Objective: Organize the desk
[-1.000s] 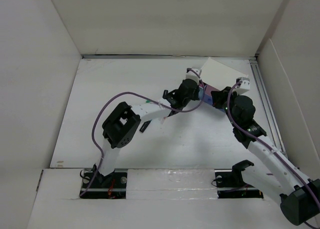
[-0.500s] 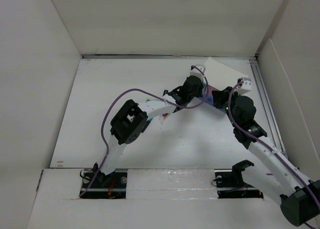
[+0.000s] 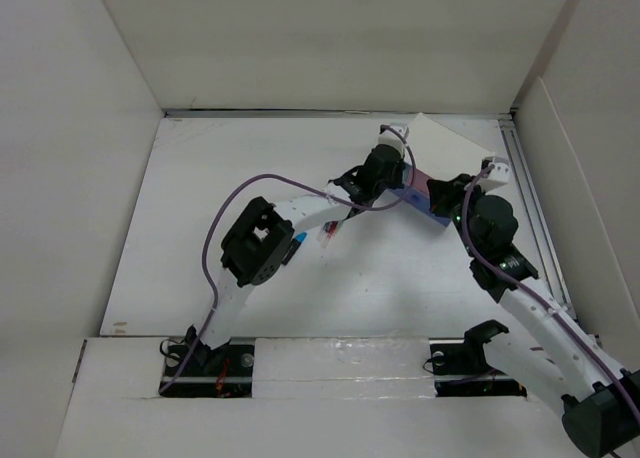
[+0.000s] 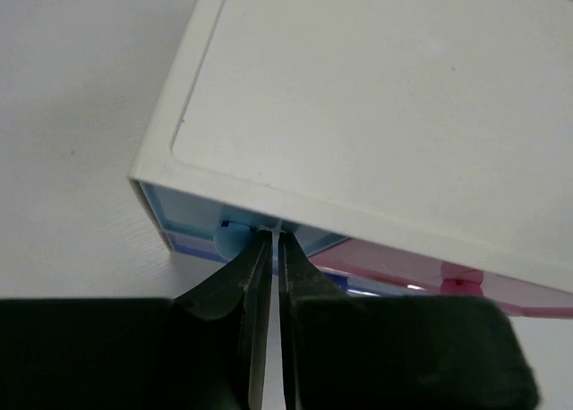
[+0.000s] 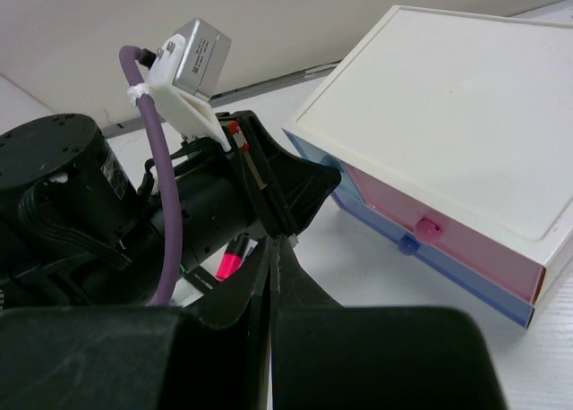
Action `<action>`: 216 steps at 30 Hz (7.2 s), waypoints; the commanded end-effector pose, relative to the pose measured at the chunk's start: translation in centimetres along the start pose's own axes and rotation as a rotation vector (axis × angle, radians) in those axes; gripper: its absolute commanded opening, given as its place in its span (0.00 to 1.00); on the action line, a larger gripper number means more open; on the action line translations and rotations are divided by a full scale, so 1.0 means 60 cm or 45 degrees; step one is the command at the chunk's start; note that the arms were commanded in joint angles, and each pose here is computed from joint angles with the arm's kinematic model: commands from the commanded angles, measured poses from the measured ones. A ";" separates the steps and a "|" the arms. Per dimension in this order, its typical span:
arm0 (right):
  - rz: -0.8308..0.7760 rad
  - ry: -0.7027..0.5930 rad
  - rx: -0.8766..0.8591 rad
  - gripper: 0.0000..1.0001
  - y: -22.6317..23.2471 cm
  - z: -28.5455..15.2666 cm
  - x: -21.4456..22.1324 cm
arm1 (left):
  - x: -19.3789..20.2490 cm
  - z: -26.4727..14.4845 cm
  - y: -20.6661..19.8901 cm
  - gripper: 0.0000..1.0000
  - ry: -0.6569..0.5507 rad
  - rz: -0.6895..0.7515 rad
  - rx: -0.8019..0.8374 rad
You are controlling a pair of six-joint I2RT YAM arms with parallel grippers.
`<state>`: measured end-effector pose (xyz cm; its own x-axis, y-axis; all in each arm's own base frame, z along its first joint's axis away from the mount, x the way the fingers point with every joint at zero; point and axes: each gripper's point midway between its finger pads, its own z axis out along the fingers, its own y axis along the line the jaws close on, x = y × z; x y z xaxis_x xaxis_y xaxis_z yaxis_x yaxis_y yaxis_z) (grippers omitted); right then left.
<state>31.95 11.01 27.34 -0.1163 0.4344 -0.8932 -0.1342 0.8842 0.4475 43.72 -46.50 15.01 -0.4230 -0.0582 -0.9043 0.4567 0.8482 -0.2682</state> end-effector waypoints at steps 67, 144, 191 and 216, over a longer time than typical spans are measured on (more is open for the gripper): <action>0.023 -0.074 -0.018 0.30 0.006 0.001 -0.022 | 0.106 0.065 -0.090 0.39 0.157 0.043 0.268; 0.022 0.202 0.320 0.03 -0.135 0.134 0.101 | 0.178 -0.150 -0.003 0.00 0.213 -0.004 0.255; 0.063 0.044 -0.021 0.36 -0.002 0.031 -0.004 | 0.061 -0.229 0.051 0.36 0.059 -0.005 0.002; 0.023 0.143 -0.309 0.34 0.098 -0.011 0.070 | 0.165 -0.202 0.151 0.17 0.228 0.034 -0.393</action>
<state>29.78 17.47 22.70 -0.3049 0.3887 -0.8695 -0.3095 0.8230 0.4764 32.91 -32.73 6.20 -0.5868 0.0679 -0.8069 0.2622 0.9587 -0.1099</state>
